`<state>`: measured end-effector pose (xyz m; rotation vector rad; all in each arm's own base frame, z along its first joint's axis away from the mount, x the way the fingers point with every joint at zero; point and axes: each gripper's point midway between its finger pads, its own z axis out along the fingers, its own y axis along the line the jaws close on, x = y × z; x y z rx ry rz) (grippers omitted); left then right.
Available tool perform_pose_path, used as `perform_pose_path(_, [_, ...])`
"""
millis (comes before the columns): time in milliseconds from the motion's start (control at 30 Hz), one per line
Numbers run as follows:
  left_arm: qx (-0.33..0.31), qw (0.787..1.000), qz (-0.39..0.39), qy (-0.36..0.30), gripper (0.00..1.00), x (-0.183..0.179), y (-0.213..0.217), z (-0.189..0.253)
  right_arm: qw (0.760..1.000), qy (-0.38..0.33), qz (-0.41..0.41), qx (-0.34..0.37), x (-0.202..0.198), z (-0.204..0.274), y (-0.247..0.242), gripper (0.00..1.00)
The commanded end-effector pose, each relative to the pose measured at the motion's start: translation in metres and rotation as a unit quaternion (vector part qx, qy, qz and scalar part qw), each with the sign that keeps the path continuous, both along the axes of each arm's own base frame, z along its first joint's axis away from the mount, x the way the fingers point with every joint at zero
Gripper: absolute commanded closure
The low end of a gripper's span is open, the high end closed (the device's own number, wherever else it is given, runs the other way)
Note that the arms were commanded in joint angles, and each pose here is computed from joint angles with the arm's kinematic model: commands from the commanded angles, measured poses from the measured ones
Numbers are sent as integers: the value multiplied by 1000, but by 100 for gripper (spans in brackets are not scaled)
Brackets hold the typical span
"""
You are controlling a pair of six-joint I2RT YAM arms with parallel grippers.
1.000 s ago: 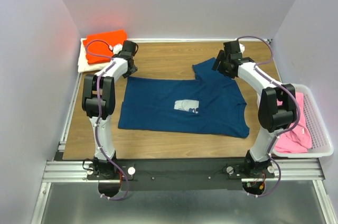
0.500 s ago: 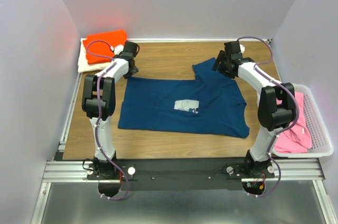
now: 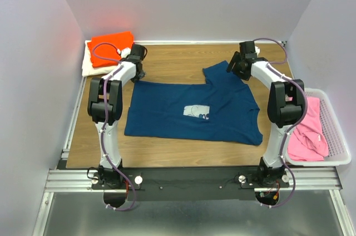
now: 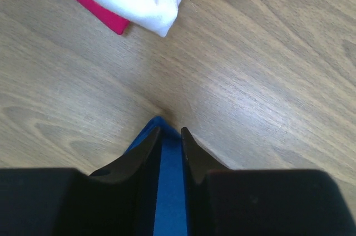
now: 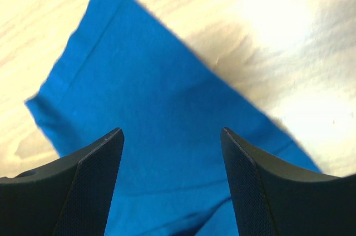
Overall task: Fold and stack the t-shirts
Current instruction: Fold the tshirt
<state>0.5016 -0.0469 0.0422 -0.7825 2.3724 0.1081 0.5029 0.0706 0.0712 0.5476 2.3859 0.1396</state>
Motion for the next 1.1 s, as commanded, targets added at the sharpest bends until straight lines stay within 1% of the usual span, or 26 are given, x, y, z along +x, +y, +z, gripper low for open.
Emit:
perform_pose_path(0, [13,1000,1,6,74,3,6,-12,1000,-9,9,0,19,-1,-6,23])
perform_pose_path(233, [9,1000,-7,7,82,7,5,-17,999,-12,14,-29,47,-14,-16,23])
perform_pose_path(333, [7,1000,-9,8,89,8,7,-19,999,-6,19,-43,55,-28,-19,22])
perform_pose_path(367, [6,1000,-10,6,94,8,6,-19,999,-15,18,-46,63,-24,-19,22])
perform_pose_path(433, [5,1000,-11,6,100,9,8,-19,998,-11,24,-55,70,-33,-20,22])
perform_pose_path(667, [-4,1000,-18,2,100,12,5,-18,997,-33,45,-49,101,-39,-11,23])
perform_pose_path(800, [-7,1000,-21,-2,100,12,4,-16,997,-30,52,-45,104,-47,-6,24])
perform_pose_path(967, [-11,1000,-23,-4,100,13,2,-16,996,-22,58,-58,101,-57,7,26])
perform_pose_path(1000, [-12,1000,-22,-6,100,13,2,-15,996,-20,62,-64,100,-60,12,29])
perform_pose_path(1067, [-13,1000,-23,-8,100,14,2,-14,995,-17,66,-69,98,-64,17,31])
